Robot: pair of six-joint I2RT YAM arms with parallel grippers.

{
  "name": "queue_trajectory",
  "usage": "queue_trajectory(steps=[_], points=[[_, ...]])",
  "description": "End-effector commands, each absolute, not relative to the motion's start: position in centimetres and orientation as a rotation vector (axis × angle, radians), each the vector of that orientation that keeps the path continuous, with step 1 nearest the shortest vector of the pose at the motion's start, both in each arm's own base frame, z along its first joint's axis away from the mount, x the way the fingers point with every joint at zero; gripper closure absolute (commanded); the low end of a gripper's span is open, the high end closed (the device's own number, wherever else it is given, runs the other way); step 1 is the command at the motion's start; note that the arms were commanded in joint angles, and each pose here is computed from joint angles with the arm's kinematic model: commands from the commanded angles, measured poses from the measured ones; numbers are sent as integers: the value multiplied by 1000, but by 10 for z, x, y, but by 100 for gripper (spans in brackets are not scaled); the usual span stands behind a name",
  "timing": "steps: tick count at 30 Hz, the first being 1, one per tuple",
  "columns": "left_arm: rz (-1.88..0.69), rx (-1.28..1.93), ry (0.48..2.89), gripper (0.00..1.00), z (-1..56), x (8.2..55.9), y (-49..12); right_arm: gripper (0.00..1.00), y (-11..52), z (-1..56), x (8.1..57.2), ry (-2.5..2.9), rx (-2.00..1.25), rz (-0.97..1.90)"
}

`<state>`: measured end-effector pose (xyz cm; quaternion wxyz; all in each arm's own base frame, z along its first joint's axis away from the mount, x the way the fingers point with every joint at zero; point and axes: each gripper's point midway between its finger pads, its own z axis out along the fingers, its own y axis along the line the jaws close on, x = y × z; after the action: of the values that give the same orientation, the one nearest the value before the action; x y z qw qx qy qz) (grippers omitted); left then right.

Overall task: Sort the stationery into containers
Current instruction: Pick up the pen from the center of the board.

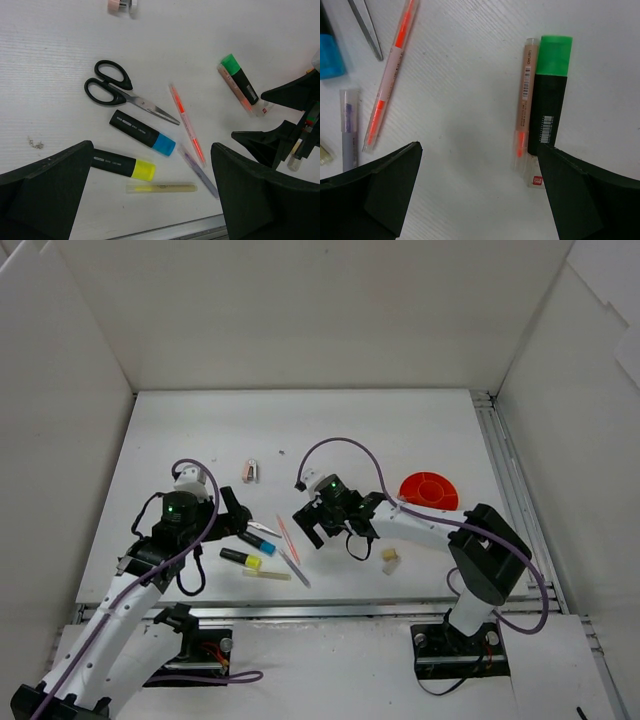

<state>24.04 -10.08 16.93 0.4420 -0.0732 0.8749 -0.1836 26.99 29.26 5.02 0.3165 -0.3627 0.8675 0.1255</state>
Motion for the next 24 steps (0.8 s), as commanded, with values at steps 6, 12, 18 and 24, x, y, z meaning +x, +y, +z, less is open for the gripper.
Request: queue_trajectory(steps=[6,12,18,24], points=[[-464,-156,2129,1,179,253,-104,7,313,54,285,2288,-932,345],[-434,-156,2144,1,174,254,-99,13,311,35,292,2329,-927,278],[-437,-140,2139,1,174,253,-100,13,303,35,297,2330,-898,222],[-439,-130,2138,1,173,253,-101,42,301,25,287,2365,-909,243]])
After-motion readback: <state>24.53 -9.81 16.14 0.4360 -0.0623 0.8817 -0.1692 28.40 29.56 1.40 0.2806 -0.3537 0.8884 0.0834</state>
